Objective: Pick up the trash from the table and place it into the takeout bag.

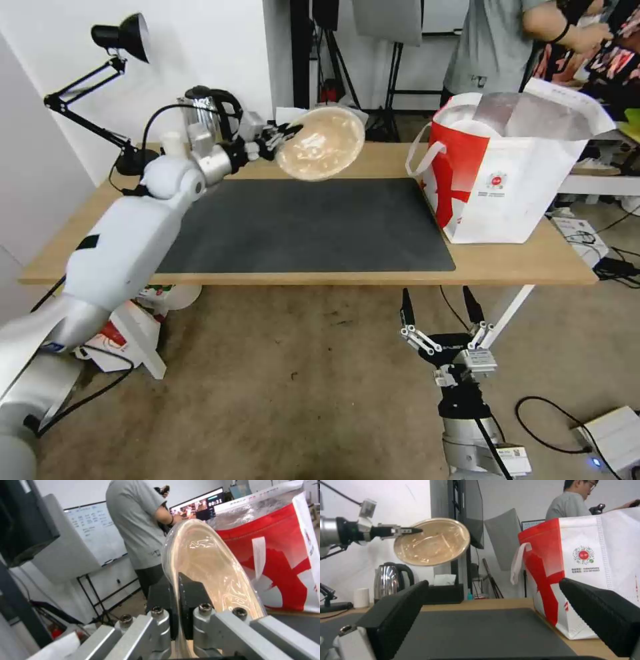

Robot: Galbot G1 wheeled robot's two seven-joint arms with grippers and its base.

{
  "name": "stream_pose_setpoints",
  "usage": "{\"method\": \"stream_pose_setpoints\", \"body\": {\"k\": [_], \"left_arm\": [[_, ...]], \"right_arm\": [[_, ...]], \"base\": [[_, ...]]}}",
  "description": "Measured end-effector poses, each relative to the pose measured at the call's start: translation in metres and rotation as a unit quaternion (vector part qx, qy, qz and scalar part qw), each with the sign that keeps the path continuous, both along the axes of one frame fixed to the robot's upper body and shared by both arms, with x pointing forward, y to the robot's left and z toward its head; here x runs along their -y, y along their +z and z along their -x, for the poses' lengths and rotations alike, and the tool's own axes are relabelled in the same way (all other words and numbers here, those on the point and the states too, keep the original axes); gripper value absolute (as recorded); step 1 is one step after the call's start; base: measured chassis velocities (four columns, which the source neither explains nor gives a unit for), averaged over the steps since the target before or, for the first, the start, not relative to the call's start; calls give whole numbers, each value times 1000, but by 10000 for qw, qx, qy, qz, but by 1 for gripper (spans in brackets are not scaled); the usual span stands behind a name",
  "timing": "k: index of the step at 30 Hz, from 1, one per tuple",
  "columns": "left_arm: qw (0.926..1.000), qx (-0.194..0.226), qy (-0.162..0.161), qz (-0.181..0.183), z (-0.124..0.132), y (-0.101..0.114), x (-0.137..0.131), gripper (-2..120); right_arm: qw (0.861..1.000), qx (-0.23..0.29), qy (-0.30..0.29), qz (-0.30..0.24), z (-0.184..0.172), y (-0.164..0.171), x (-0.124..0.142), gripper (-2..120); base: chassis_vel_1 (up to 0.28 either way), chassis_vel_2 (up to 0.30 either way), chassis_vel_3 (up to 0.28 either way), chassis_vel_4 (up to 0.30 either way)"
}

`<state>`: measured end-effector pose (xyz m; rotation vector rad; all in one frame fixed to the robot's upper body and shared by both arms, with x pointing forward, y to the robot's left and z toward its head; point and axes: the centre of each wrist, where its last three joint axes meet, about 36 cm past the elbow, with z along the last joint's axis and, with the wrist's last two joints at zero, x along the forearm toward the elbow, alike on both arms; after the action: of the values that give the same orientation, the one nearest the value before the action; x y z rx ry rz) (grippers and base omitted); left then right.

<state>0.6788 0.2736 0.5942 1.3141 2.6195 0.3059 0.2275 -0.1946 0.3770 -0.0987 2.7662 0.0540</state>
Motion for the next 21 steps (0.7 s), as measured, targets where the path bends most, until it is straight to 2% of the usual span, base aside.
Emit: {"method": "stream_pose_setpoints", "body": {"k": [9, 13, 14, 17, 18, 20, 21], "left_arm": [[9978, 415, -179, -485, -16, 15, 31, 1], [9954, 673, -292, -616, -26, 39, 47, 1], [9954, 673, -292, -616, -26, 39, 47, 1], [9936, 830, -310, -708, -33, 61, 54, 1], [9936, 830, -310, -708, -33, 61, 54, 1], [9912, 1007, -339, -784, -40, 86, 62, 1], [9912, 1007, -339, -784, -40, 86, 62, 1]], "right_arm": [[10000, 0, 0, 0, 0, 0, 0, 100], [10000, 0, 0, 0, 0, 0, 0, 100], [10000, 0, 0, 0, 0, 0, 0, 100], [10000, 0, 0, 0, 0, 0, 0, 100], [10000, 0, 0, 0, 0, 0, 0, 100], [10000, -1, 1, 0, 0, 0, 0, 100], [10000, -1, 1, 0, 0, 0, 0, 100]], "base": [[0, 0, 0, 0], [0, 0, 0, 0], [0, 0, 0, 0], [0, 0, 0, 0], [0, 0, 0, 0], [0, 0, 0, 0], [0, 0, 0, 0]]}}
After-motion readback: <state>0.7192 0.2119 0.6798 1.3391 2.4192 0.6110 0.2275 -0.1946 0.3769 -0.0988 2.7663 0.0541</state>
